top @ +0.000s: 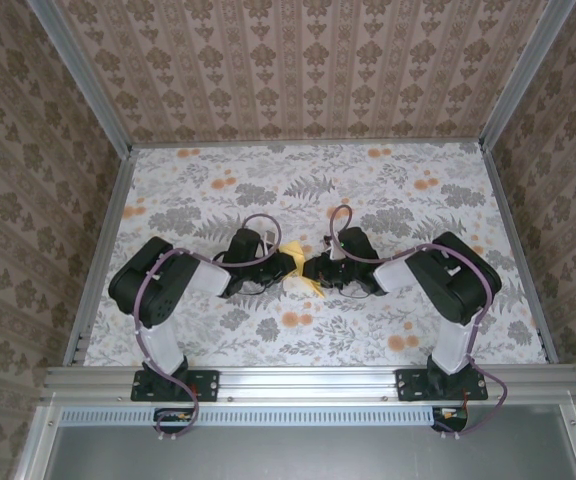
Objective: Fold a paper plane with a square sheet of paper (pick it up from the middle)
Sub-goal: Fold the wing for the fifth time at the center of the table.
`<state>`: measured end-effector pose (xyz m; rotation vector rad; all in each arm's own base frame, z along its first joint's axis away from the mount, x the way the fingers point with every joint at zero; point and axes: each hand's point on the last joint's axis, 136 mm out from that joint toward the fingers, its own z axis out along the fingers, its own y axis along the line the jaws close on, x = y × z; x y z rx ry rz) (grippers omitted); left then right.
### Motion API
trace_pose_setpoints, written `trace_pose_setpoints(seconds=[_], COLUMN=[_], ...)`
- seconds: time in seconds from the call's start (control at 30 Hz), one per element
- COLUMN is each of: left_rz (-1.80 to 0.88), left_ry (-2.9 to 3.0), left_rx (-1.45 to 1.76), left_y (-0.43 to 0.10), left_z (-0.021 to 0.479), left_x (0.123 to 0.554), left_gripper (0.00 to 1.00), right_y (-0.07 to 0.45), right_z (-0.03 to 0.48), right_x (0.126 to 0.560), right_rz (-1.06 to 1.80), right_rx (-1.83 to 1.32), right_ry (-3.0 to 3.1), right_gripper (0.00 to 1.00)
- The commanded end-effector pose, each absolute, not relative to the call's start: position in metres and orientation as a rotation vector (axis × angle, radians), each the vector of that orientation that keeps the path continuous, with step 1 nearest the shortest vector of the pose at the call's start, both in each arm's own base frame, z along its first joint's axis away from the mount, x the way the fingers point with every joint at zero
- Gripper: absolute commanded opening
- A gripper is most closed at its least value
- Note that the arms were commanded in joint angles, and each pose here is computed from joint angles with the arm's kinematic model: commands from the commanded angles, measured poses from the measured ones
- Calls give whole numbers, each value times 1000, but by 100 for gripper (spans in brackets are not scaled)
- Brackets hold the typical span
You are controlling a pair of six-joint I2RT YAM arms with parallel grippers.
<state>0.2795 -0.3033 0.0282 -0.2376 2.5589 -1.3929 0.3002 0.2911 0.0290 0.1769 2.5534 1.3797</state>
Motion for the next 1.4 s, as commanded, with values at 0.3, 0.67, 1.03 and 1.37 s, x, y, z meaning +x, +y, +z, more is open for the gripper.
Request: trace_pose_setpoints(seconds=[0.3, 0.67, 1.03, 1.37], left_rz=[-1187, -1171, -1158, -1154], left_ry=[2735, 2764, 2778, 2784], left_rx=[-345, -332, -335, -332], left_y=[-286, -288, -287, -287], left_z=[-11, -13, -16, -16], left_x=[276, 274, 273, 273], left_gripper=[15, 15, 15, 14], right_y=[270, 269, 275, 280], right_z=[41, 43, 38, 28], right_x=[282, 273, 281, 278], right_rz=[1122, 783, 602, 579], right_rx=[-157, -490, -615, -676], right_ry=[2563, 2513, 2459, 2446], right_gripper=[37, 27, 26, 24])
